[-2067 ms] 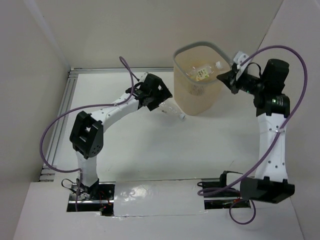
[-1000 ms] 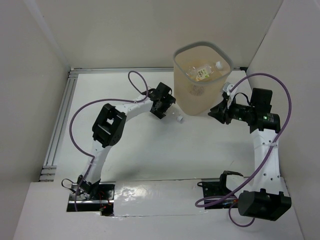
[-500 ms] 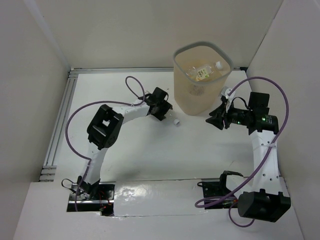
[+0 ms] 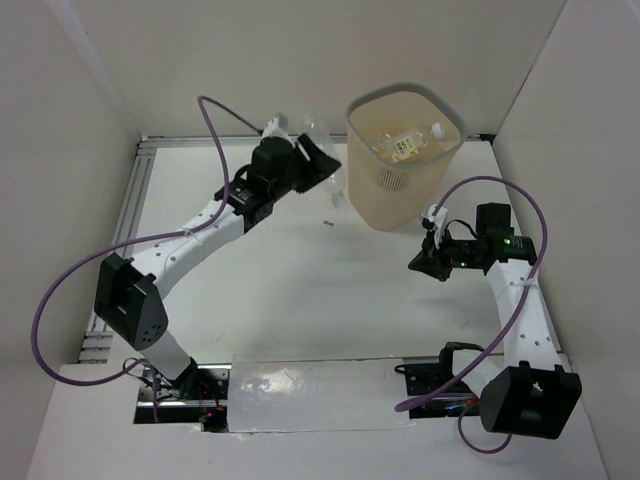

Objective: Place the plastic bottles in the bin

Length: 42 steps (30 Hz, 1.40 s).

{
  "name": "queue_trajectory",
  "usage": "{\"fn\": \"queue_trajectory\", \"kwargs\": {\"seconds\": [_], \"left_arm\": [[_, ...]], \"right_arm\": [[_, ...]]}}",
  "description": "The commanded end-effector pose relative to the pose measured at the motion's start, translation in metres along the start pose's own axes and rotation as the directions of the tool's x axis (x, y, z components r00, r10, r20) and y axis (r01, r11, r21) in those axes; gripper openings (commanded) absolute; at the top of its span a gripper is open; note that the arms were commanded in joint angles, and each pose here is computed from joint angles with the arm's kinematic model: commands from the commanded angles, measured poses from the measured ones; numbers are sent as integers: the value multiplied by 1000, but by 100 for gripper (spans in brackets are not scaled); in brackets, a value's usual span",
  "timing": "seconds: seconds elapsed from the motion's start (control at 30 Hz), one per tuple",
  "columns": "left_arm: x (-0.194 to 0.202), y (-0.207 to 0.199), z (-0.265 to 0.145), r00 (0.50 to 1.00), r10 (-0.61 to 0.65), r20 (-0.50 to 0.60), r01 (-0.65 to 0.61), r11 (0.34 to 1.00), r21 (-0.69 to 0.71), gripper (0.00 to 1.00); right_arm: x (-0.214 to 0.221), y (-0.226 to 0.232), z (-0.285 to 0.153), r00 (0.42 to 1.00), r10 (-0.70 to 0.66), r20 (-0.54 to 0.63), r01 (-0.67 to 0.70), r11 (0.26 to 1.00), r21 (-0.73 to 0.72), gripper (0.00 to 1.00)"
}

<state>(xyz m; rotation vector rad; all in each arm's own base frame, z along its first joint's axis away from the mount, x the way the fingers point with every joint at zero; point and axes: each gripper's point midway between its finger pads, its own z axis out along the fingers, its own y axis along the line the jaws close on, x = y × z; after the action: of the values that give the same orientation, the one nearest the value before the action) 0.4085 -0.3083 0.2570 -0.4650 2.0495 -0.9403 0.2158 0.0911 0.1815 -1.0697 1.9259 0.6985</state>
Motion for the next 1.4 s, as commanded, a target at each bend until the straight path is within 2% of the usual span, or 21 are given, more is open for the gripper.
{"fn": "queue_trajectory", "kwargs": {"seconds": [0.0, 0.07, 0.1, 0.17, 0.2, 0.23, 0.27, 0.33, 0.37, 0.5, 0.63, 0.67, 0.77, 0.8, 0.83, 0.87, 0.9, 1.1, 1.37], "left_arm": [[-56, -95, -27, 974, 136, 182, -183, 943, 276, 0], [-59, -115, -22, 971, 144, 192, -204, 918, 339, 0], [-72, -140, -30, 963, 126, 238, -217, 886, 410, 0], [-72, -155, -20, 968, 100, 230, -200, 863, 465, 0], [-85, -178, -29, 964, 63, 258, -194, 830, 523, 0], [-85, -188, -28, 964, 50, 260, -189, 817, 545, 0], [-81, -185, -11, 967, 55, 250, -186, 824, 535, 0], [-94, -216, -18, 958, 16, 286, -192, 777, 599, 0], [-85, -215, -1, 961, 21, 275, -189, 778, 599, 1], [-94, -242, 3, 954, -21, 298, -189, 732, 655, 3], [-86, -243, 34, 951, -27, 308, -183, 754, 630, 9], [-85, -242, 37, 949, -18, 314, -193, 755, 626, 11], [-79, -238, 48, 948, -14, 317, -190, 775, 603, 39], [-69, -234, 56, 953, -6, 303, -182, 788, 588, 49], [-75, -239, 51, 948, -6, 317, -191, 788, 586, 69], [-72, -236, 58, 949, 6, 316, -197, 794, 575, 80], [-72, -236, 60, 949, 7, 316, -197, 795, 574, 100], [-73, -235, 60, 949, 8, 316, -194, 803, 563, 100], [-93, -244, 29, 928, 38, 371, -255, 791, 556, 100]], "right_arm": [[3, -2, 5, 999, -19, -32, 19, 1000, -9, 7], [6, -2, 5, 998, -27, -56, 27, 1000, -3, 7], [8, -4, 6, 997, -31, -72, 31, 999, 8, 9], [9, -4, 7, 996, -45, -76, 46, 999, 11, 11], [13, -3, 7, 995, -43, -85, 44, 999, 16, 12], [13, -3, 7, 995, -43, -85, 44, 999, 16, 12], [13, -3, 5, 995, -50, -90, 52, 998, 27, 12], [14, -4, 5, 994, -50, -93, 54, 998, 41, 13], [13, -4, 4, 994, -58, -89, 63, 997, 46, 13], [15, -1, 5, 994, -54, -96, 59, 997, 45, 15], [14, -2, 2, 994, -56, -92, 61, 997, 57, 18], [14, -2, 2, 994, -56, -92, 61, 997, 57, 22], [15, -6, 1, 994, -57, -96, 64, 995, 75, 35], [15, -6, 1, 994, -57, -96, 64, 995, 75, 49], [15, -6, 1, 994, -48, -95, 55, 996, 76, 55], [13, -7, 0, 994, -61, -88, 69, 994, 84, 60], [16, -8, 0, 995, -49, -91, 57, 995, 88, 70], [14, -8, -1, 995, -54, -84, 62, 993, 97, 77], [14, -10, -1, 996, -37, -85, 46, 993, 109, 81]]}}
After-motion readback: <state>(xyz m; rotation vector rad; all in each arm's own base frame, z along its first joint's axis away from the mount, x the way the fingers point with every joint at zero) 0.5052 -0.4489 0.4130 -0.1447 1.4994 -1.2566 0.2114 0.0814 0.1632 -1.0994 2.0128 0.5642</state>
